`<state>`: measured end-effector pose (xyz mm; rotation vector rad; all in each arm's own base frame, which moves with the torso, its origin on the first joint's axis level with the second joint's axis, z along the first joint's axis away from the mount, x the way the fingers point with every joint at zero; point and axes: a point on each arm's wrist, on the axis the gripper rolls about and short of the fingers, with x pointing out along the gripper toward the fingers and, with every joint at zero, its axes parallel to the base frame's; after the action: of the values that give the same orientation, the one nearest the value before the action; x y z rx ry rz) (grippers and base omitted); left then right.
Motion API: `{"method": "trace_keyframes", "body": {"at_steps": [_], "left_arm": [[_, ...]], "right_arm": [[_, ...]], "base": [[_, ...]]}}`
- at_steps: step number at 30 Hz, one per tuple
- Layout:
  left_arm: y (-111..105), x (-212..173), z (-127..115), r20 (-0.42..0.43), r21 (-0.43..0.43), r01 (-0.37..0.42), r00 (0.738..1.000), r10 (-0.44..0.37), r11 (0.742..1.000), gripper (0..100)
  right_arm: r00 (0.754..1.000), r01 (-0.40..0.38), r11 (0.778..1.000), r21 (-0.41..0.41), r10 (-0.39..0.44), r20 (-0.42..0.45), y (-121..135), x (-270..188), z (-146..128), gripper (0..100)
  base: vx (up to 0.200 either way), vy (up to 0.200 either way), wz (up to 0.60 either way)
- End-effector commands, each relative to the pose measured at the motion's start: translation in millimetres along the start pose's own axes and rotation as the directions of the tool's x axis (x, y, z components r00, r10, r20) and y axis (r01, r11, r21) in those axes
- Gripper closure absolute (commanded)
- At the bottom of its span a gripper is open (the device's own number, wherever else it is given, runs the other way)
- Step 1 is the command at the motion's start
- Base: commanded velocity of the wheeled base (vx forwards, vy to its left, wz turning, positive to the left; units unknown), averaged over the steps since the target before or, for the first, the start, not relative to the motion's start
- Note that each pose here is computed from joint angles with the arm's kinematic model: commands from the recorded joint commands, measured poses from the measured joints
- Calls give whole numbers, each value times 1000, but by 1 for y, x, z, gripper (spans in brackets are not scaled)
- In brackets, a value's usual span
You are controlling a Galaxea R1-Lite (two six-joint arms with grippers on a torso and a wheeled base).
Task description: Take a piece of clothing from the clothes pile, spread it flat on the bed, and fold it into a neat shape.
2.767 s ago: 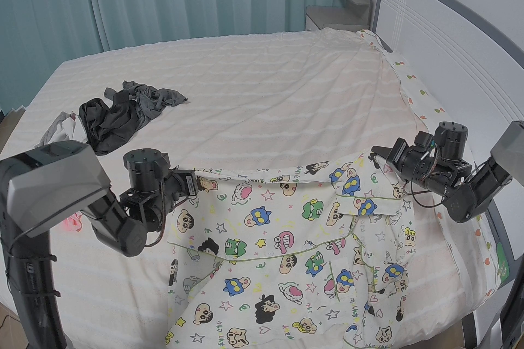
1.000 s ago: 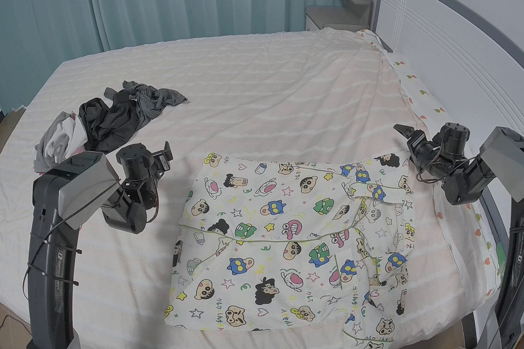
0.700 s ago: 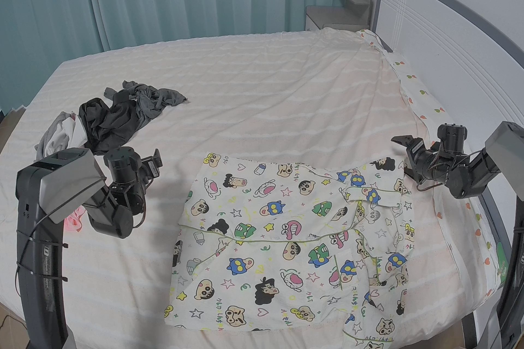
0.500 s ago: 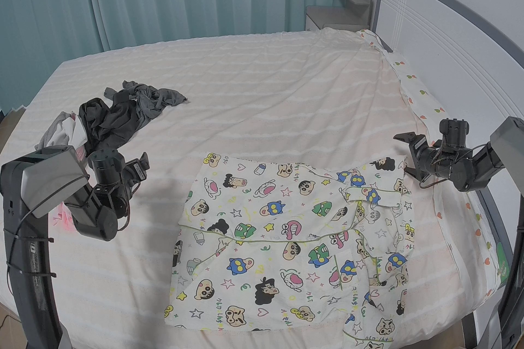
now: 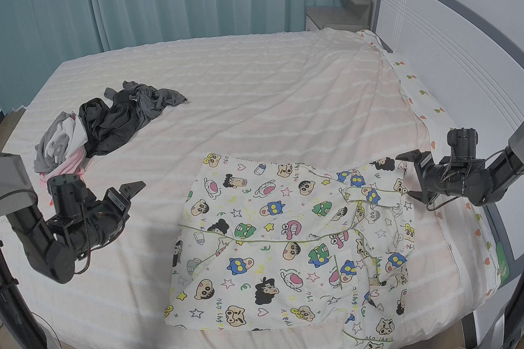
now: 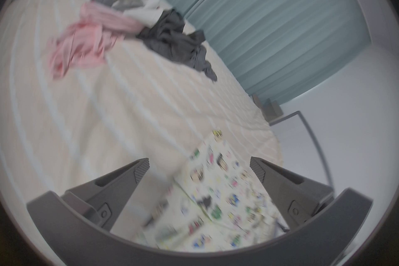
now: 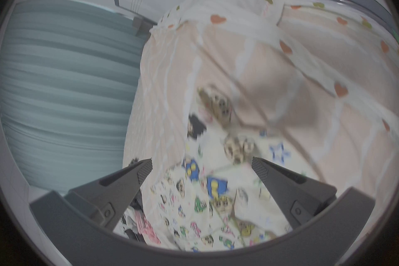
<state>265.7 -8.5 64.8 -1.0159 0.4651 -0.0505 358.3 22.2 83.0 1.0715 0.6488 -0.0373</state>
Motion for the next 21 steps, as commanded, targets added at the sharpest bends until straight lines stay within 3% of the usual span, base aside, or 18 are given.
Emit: {"method": "trace_keyframes", "body": {"at_steps": [1,9,15,21], "left_arm": [[1,-40,-18,-150,-120,64,985,-82,991,0],[23,-46,-29,-229,-149,94,965,-127,984,0],[27,-43,-28,-229,-180,77,966,-118,981,0],[28,-42,-29,-230,-182,71,967,-113,981,0]], "right_arm": [[999,-32,995,-89,30,-19,18,-6,-59,0],[999,13,990,-140,-18,-37,12,22,-96,0],[998,56,988,-142,-58,-6,4,32,-99,0],[998,57,997,-51,-56,26,6,60,-98,0]], "base": [[0,0,0],[0,0,0],[0,0,0],[0,0,0]]}}
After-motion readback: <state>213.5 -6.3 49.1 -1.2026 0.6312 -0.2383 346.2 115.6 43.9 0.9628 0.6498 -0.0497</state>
